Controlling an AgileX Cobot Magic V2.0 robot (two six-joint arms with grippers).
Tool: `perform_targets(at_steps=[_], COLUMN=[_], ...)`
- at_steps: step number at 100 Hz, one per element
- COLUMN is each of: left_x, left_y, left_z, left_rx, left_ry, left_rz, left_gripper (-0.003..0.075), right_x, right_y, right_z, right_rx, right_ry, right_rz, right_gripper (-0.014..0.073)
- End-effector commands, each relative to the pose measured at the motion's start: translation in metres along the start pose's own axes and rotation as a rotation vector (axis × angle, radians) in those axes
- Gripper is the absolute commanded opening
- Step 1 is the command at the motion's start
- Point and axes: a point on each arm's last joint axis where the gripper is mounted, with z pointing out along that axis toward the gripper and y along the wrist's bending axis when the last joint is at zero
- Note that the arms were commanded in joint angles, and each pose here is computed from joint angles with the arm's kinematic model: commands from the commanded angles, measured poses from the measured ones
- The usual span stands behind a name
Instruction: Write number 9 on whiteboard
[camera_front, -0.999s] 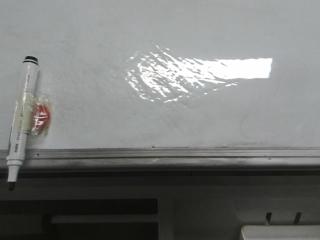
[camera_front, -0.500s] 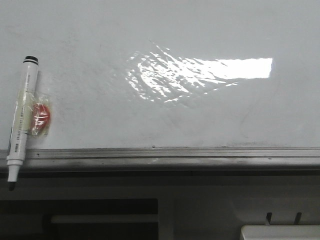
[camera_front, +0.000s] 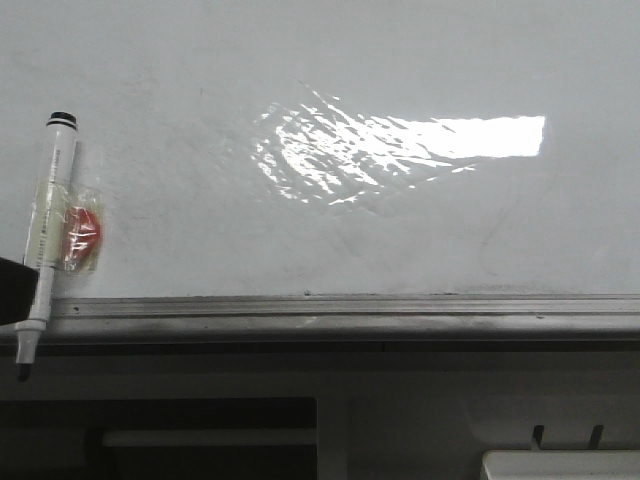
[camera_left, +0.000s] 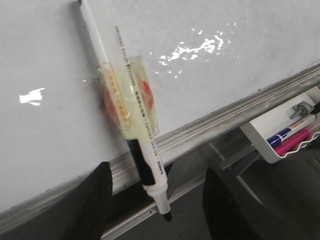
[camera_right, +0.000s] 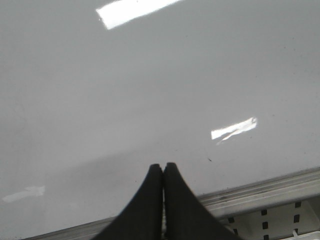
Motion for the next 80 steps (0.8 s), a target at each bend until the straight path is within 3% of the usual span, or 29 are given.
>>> perform_targets(at_steps=[1, 41, 51, 63, 71, 80], left_x=[-0.019, -0.019, -0.019, -0.019, -0.019, -0.019], left_y=[-0.002, 0.001, 0.001, 0.001, 0.001, 0.001], left_z=[0.005, 0.031, 0.031, 0.031, 0.031, 0.031], left_rx=[-0.019, -0.07, -0.071, -0.071, -0.069, -0.068], left_ry=[-0.079, -0.011, -0.01, -0.01, -0.006, -0.004], left_rz=[-0.002, -0.041, -0.04, -0.04, -0.041, -0.041], left_gripper=[0.0367, 0.0358, 0.0241, -0.0014, -0.002, -0.002], right_x=[-0.017, -0.02, -0.02, -0.016, -0.02, -0.024], right_y=[0.004, 0.005, 0.006, 0.006, 0.011, 0.018], right_z=[-0.002, -0.003, -0.003, -0.001, 0.001, 0.004], right_rx=[-0.012, -0.018, -0.033, -0.035, -0.063, -0.121], right_ry=[-0.087, -0.118, -0.115, -0.058, -0.021, 0.036], right_rz=[-0.007, -0.007, 0.037, 0.06, 0.024, -0.115], right_gripper=[-0.0069, -0.0069, -0.0069, -0.0069, -0.0069, -0.0069])
